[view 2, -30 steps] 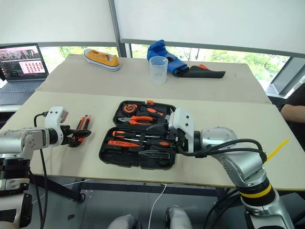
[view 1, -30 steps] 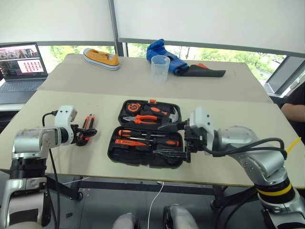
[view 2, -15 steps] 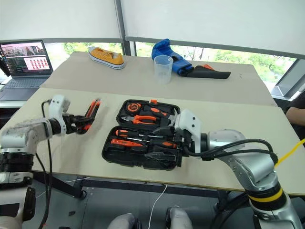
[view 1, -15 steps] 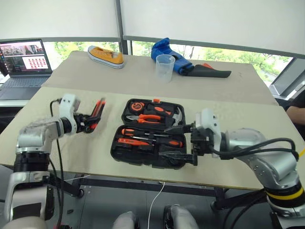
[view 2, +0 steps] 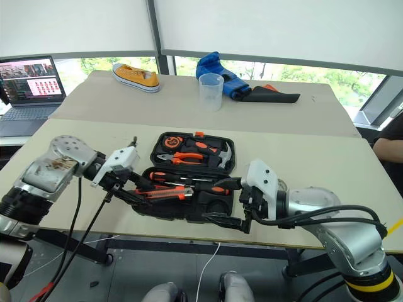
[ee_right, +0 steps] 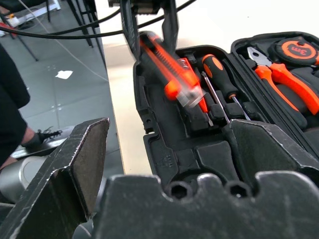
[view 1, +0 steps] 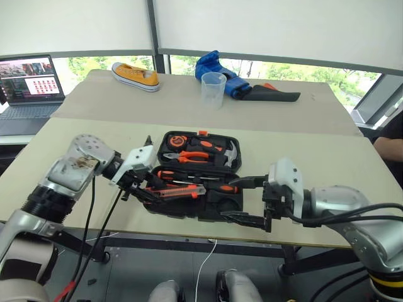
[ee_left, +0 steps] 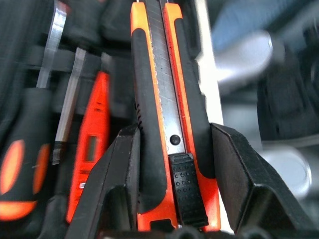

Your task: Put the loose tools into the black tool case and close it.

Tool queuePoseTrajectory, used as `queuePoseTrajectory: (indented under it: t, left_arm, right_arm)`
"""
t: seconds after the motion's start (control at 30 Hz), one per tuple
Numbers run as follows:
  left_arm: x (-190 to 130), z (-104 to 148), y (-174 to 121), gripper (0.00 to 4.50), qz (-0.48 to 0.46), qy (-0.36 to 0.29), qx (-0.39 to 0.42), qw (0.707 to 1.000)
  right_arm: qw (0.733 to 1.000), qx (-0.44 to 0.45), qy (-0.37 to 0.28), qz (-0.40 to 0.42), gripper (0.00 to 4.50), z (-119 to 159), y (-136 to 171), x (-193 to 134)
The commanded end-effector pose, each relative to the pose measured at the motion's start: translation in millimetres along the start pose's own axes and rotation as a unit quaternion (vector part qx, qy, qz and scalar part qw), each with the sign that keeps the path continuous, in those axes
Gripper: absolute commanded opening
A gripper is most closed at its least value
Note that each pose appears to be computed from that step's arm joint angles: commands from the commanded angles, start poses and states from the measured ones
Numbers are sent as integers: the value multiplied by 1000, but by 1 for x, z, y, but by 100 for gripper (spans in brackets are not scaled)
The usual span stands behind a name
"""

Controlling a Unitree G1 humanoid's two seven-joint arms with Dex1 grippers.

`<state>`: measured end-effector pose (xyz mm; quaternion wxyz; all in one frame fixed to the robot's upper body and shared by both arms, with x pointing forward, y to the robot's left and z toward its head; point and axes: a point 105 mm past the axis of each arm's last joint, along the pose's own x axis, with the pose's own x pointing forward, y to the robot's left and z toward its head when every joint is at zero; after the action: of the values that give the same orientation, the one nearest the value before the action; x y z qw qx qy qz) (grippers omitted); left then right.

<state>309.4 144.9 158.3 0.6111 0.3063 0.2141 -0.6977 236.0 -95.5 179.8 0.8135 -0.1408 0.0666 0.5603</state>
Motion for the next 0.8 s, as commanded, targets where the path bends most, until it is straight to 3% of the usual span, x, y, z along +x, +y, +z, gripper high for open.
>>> queuePoseTrajectory:
  t: [0.03,0.4,0.47,0.5,0.63,0.8]
  left_arm:
    - [5,4,4,165,-17,11,25,999]
    - [27,8,14,165,-34,0,49,998]
    - [26,10,17,266,-27,-5,48,998]
    - [25,10,18,286,-26,-6,45,999]
    - [17,21,9,442,-43,-29,35,998]
    - [5,30,14,447,-22,-57,30,998]
  right_arm:
    - [999,-27,-9,-19,450,9,1,-8]
    - [999,-27,-8,-37,450,9,2,-9]
    - [999,-26,-8,-38,450,9,2,-9]
    - [999,-26,-8,-38,450,9,2,-9]
    - [999,-24,-6,-36,450,7,3,-9]
    - [999,-23,-5,-30,450,6,4,-7]
